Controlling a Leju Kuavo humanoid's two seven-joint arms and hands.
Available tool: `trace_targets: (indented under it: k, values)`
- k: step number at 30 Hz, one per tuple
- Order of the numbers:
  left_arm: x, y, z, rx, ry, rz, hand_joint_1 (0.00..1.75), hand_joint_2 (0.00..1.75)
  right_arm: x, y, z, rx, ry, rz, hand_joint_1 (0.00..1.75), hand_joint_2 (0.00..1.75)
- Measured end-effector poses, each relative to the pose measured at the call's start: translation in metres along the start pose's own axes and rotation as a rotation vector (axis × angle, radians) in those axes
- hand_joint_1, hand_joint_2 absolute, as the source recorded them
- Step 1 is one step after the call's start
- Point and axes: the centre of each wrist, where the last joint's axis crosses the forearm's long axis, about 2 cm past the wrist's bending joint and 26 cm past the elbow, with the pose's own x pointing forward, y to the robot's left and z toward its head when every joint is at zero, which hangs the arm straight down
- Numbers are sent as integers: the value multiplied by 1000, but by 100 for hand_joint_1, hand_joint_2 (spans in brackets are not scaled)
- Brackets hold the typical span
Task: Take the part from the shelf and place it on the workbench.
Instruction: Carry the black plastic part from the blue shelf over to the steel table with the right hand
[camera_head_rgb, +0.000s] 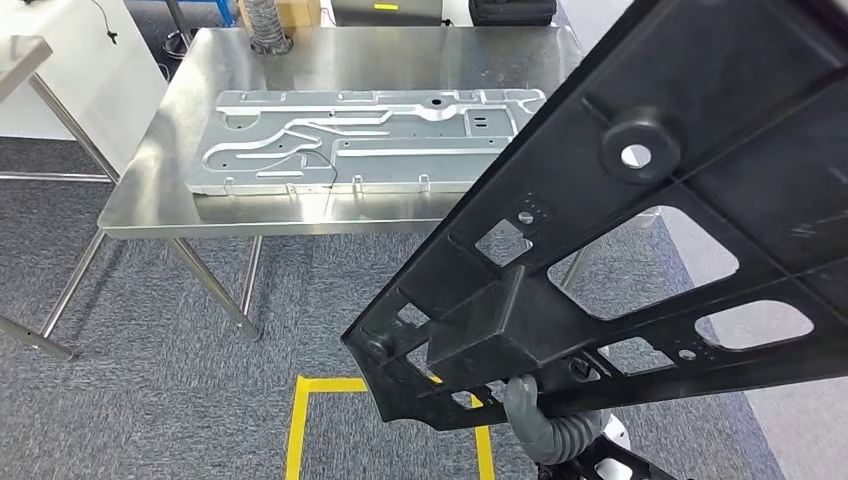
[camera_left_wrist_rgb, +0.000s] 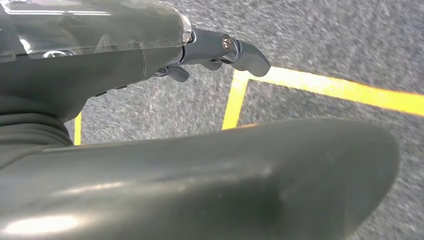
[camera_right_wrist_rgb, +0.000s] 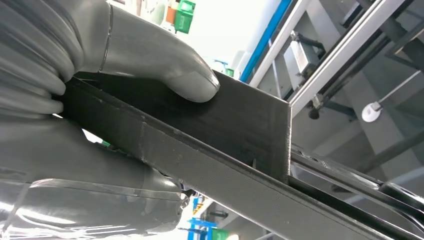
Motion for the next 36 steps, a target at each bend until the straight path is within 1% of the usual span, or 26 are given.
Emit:
trace_targets:
  k: [7, 10, 23, 36]
  values:
    - [3, 2, -1, -16, -14, -16, 0, 0, -6, -18, -21, -12, -69, 46, 175, 175]
    - [5, 4, -2, -14, -21, -19, 0, 0, -6, -22, -28, -20, -96, 61, 175, 175]
    - [2, 10, -1, -4, -18, -15, 0, 0, -1, -22, -30, -28, -112, 47, 175, 175]
    - [3, 7, -1, -13, -19, -12, 0, 0, 0, -22, -29, -26, -110, 47, 175, 175]
